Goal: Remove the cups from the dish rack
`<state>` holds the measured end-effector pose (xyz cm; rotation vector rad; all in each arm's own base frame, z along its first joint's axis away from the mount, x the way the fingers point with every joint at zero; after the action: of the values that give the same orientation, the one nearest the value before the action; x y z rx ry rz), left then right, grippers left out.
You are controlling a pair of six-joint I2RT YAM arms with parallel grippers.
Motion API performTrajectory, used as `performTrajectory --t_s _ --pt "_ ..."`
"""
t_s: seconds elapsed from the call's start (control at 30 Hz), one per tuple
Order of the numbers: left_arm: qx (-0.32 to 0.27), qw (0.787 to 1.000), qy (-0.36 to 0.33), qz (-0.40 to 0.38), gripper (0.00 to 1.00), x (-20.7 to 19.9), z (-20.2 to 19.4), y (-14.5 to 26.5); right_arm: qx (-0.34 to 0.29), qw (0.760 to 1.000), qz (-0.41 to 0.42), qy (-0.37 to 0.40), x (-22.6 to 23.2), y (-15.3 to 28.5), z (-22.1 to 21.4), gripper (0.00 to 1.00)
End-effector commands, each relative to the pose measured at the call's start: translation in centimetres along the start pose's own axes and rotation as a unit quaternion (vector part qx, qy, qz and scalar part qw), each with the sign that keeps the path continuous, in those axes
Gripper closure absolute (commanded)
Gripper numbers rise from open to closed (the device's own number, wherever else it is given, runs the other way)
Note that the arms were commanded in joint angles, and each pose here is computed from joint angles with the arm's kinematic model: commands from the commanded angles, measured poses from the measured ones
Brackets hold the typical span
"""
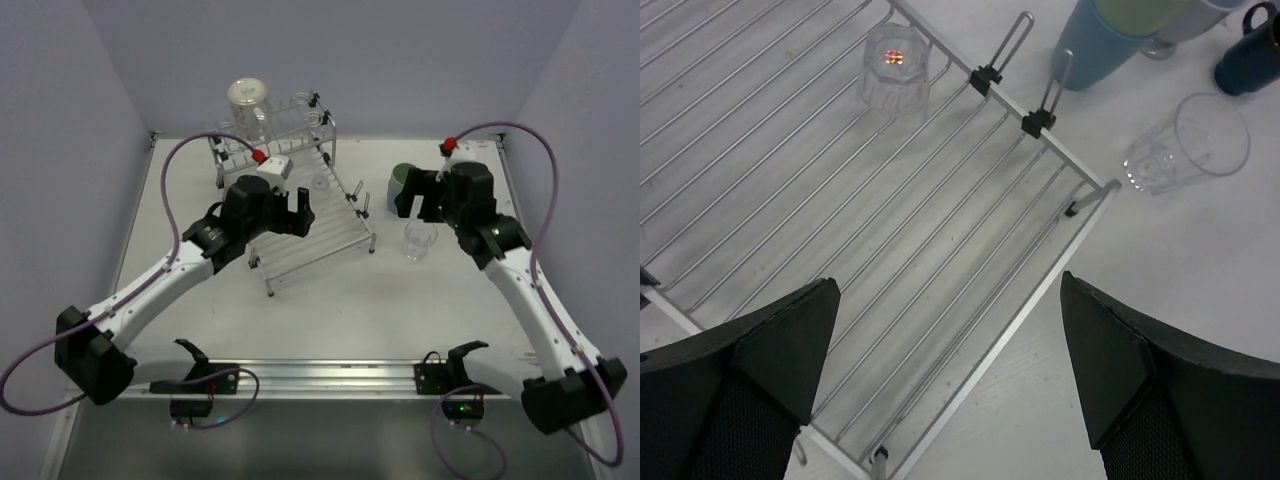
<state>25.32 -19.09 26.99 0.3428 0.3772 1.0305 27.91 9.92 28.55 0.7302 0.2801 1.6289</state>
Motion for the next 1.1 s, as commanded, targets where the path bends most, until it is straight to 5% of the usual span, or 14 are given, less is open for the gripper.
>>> performTrajectory --t_s 0.0,0.33,0.47,0.9,1.07 --pt "-0.020 0.999 0.022 0.031 0.00 -0.2 0.9 -3.7 -0.086 0.991 0.091 -0.037 1.3 2.6 0.1 0.07" --pt "-0.088 0.989 -0.003 0.115 0.00 1.0 1.6 -14.3 -0.128 0.957 0.254 -0.065 2.4 6.6 -4.0 0.06" --pt "-0.068 0.989 -0.031 0.126 0.00 1.2 0.5 -18.4 -0.121 0.947 0.291 -0.068 2.9 6.8 -4.9 0.06" --pt "-0.070 0.982 -0.072 0.159 0.00 1.9 0.8 -24.6 -0.095 0.931 0.350 -0.037 4.3 7.8 -5.2 0.06" --pt "-0.058 0.983 -0.075 0.156 0.17 2.1 -0.1 -25.8 -0.097 0.931 0.349 -0.035 4.3 8.0 -5.2 0.06"
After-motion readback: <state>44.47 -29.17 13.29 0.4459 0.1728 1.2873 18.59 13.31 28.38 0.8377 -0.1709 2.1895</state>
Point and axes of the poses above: each gripper's point midway between its finger pads, its own y axis back along the fingers, its own x axis along the line the jaws close on, z = x × y, the point moved 7 cm from there along y, back along the fingers, and after that the axes turned 6 degrees about -y, right-handed, at the moved point
